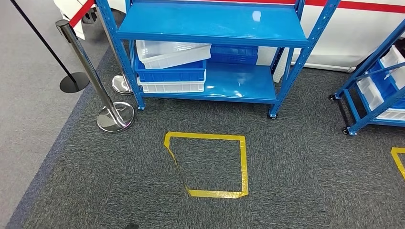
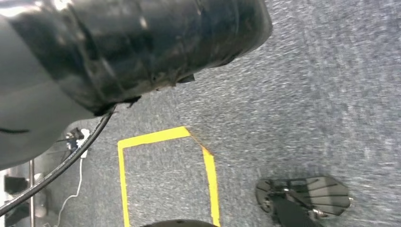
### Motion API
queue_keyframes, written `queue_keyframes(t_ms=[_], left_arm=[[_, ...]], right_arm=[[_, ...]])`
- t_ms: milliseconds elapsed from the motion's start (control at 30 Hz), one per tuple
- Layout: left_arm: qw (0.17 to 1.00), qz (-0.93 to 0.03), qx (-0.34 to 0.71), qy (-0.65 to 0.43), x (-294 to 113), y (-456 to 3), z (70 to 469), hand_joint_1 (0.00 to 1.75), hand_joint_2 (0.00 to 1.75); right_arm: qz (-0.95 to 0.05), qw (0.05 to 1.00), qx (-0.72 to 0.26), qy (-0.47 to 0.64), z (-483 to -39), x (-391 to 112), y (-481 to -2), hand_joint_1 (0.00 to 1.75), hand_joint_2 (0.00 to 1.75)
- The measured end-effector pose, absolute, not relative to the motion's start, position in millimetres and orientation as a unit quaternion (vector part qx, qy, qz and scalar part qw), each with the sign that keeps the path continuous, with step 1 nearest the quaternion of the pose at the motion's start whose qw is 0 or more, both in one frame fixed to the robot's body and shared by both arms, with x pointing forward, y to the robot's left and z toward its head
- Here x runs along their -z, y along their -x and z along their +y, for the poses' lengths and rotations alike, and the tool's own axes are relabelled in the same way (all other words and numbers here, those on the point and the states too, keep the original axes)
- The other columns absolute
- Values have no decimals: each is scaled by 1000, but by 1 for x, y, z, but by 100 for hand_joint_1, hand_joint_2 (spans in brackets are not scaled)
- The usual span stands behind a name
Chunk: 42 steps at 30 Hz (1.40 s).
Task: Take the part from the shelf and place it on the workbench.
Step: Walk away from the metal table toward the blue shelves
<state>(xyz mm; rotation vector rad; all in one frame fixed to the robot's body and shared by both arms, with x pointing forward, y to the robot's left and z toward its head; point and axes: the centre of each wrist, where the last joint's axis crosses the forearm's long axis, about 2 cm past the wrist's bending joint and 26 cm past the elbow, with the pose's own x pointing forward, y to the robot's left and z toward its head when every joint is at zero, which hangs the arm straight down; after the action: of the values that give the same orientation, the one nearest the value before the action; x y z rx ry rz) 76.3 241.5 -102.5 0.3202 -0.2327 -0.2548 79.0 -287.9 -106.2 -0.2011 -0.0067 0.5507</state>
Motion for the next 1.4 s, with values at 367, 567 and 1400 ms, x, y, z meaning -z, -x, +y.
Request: queue_keyframes(t_ms=[367,567,1400], left_arm=[[973,-115,124,-159,102,-78,240,0,44],[977,-78,104,-168,102,-77,240,0,175],[991,-66,109,-39,112,-11,251,0,0]], right_arm=[[14,958,-265,110,-289,107,-74,0,0],[17,965,-228,132,-291,106,-77,0,175],[-55,993,-95,42,-290,111,-36,0,0]])
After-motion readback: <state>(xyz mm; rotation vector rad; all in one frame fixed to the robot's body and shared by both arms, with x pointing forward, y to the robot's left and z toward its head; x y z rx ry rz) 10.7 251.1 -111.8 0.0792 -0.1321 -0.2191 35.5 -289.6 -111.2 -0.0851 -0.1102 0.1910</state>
